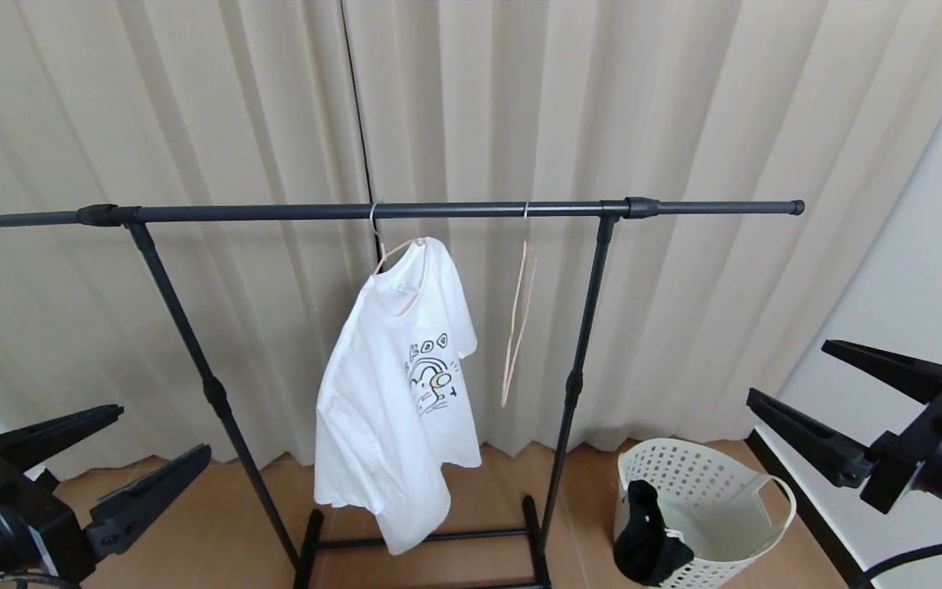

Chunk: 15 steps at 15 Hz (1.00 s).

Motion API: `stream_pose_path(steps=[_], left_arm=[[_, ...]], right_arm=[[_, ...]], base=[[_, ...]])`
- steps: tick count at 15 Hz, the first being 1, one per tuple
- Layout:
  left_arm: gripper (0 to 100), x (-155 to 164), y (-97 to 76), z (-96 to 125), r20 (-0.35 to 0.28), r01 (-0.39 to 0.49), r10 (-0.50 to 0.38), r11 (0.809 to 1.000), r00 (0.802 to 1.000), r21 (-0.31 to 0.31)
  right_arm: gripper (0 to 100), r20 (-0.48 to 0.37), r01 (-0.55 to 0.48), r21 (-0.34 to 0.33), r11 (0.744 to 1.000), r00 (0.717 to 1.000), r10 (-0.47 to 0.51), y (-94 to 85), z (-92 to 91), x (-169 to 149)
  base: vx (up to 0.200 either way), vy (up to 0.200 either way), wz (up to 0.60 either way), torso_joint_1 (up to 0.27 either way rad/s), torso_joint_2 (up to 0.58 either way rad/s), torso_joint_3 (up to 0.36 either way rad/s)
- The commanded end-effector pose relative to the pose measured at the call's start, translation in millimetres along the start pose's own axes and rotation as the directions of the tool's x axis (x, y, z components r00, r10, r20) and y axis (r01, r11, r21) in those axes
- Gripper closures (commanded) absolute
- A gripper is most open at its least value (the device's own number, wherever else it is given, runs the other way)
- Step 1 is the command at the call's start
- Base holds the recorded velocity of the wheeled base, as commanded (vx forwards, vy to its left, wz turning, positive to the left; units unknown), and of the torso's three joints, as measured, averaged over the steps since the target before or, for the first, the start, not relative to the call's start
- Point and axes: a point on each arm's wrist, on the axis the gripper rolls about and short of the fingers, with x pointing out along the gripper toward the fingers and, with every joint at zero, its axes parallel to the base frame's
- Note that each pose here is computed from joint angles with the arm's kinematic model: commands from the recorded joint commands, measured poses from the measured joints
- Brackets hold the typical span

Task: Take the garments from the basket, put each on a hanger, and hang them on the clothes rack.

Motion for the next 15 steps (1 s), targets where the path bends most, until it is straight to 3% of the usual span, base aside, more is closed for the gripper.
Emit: stream_pose_path(steps=[1,3,5,7,8,11,13,15], left_arm=[[0,-5,-3.3,-15,-0.036,0.002,-0.004,0.999,0.999,-0.042],[0,-17,-9.8,-34,-0.058,0.036,-0.041,0.996,0.997,-0.087],[0,-37,-19.1,-47,-0.003,0.121,-0.121,0.99,0.993,-0.075],[0,-47,-24.8,-59,-0.002,0.142,-0.142,0.988,0.99,-0.067],[0,-61,-29.9,-68,-0.008,0.15,-0.152,0.984,0.988,-0.09],[0,-91,-41.0,-94,0.023,0.201,-0.2,0.978,0.98,-0.064],[0,-102,-43.7,-103,0.045,0.16,-0.157,0.984,0.987,-0.074],[0,-106,-42.5,-105,0.072,-0.007,0.011,0.998,0.997,-0.058]], right_arm=[[0,-0.017,0.043,0.042,0.998,0.999,-0.043,2.0,-4.4,-18],[0,-0.076,0.065,0.108,0.992,0.995,-0.056,6.6,-22.5,-39],[0,-0.102,0.068,0.109,0.992,0.993,-0.057,12.4,-43.7,-66],[0,-0.11,0.086,0.103,0.991,0.991,-0.074,15.8,-55.1,-85],[0,-0.137,0.128,0.097,0.987,0.984,-0.114,18.9,-66.2,-106],[0,-0.14,0.143,0.074,0.987,0.981,-0.132,25.2,-83.1,-141],[0,-0.14,0.186,0.07,0.98,0.974,-0.175,28.7,-96.0,-155],[0,-0.127,0.26,0.04,0.965,0.959,-0.253,32.4,-108.3,-160]], base=[[0.0,0.0,0.0,0.0,0.0,0.0],[0.0,0.0,0.0,0.0,0.0,0.0],[0.0,0.0,0.0,0.0,0.0,0.0],[0.0,0.0,0.0,0.0,0.0,0.0],[0.0,0.0,0.0,0.0,0.0,0.0],[0.0,0.0,0.0,0.0,0.0,0.0],[0.0,0.0,0.0,0.0,0.0,0.0],[0.0,0.0,0.0,0.0,0.0,0.0]])
